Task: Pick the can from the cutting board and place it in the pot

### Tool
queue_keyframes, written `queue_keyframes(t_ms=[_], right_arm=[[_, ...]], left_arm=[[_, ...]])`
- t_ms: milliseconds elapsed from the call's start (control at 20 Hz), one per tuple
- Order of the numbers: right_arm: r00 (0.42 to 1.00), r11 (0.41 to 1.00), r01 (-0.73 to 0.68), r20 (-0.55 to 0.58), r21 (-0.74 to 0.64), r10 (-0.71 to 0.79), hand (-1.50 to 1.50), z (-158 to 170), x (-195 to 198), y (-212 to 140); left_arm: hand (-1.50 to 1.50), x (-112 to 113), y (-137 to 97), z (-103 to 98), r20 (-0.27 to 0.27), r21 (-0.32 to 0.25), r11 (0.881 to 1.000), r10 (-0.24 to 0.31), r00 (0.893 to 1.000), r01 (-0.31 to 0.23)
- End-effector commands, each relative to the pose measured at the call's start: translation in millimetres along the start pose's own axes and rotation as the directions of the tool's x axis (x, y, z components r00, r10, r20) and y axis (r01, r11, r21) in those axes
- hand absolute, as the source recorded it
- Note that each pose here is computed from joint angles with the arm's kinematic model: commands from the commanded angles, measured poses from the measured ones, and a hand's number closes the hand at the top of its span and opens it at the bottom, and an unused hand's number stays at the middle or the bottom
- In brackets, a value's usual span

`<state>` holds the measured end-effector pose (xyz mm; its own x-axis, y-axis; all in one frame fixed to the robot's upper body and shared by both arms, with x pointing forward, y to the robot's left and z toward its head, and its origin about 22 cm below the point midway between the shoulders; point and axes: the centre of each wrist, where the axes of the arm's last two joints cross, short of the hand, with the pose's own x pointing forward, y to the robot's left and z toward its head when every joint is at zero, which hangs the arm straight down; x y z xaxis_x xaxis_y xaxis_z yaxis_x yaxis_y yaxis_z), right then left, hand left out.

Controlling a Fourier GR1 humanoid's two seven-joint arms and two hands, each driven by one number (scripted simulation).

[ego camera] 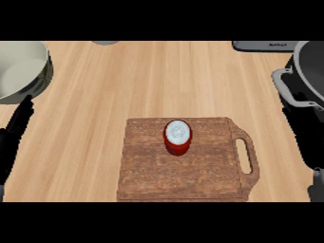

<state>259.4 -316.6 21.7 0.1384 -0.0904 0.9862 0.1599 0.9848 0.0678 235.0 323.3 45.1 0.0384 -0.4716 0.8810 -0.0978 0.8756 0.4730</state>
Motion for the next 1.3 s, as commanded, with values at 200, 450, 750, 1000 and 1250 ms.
queue_keyframes(t_ms=[200, 450, 750, 1000, 1250], right_arm=[[0.944, 0.666, -0.099, 0.281, 0.74, -0.171, 1.5, -25.7, 96.4, 128.0], [0.774, 0.493, -0.555, 0.633, 0.67, 0.009, -1.5, -42.4, 155.9, 119.5], [0.659, 0.254, -0.682, 0.727, 0.686, -0.192, -1.5, -57.4, 172.2, 117.9], [0.547, 0.088, -0.827, 0.831, 0.555, -0.102, -1.5, -70.7, 202.5, 125.0], [0.43, -0.124, -0.896, 0.903, 0.426, -0.005, -1.5, -68.3, 194.8, 149.1]], left_arm=[[0.0, 55.0, -31.3, -22.1, 0.22, -0.068, 0.967, 0.256, 0.941, -0.247], [0.0, 74.8, -54.3, -31.3, 0.225, -0.131, 0.909, 0.416, 0.881, -0.395], [0.0, 78.7, -50.7, -44.0, 0.224, -0.105, 0.892, 0.452, 0.863, -0.44], [0.0, 80.0, -51.9, -58.3, 0.205, -0.078, 0.891, 0.452, 0.868, -0.446], [0.0, 83.0, -54.3, -60.4, 0.201, -0.095, 0.885, 0.466, 0.862, -0.457]])
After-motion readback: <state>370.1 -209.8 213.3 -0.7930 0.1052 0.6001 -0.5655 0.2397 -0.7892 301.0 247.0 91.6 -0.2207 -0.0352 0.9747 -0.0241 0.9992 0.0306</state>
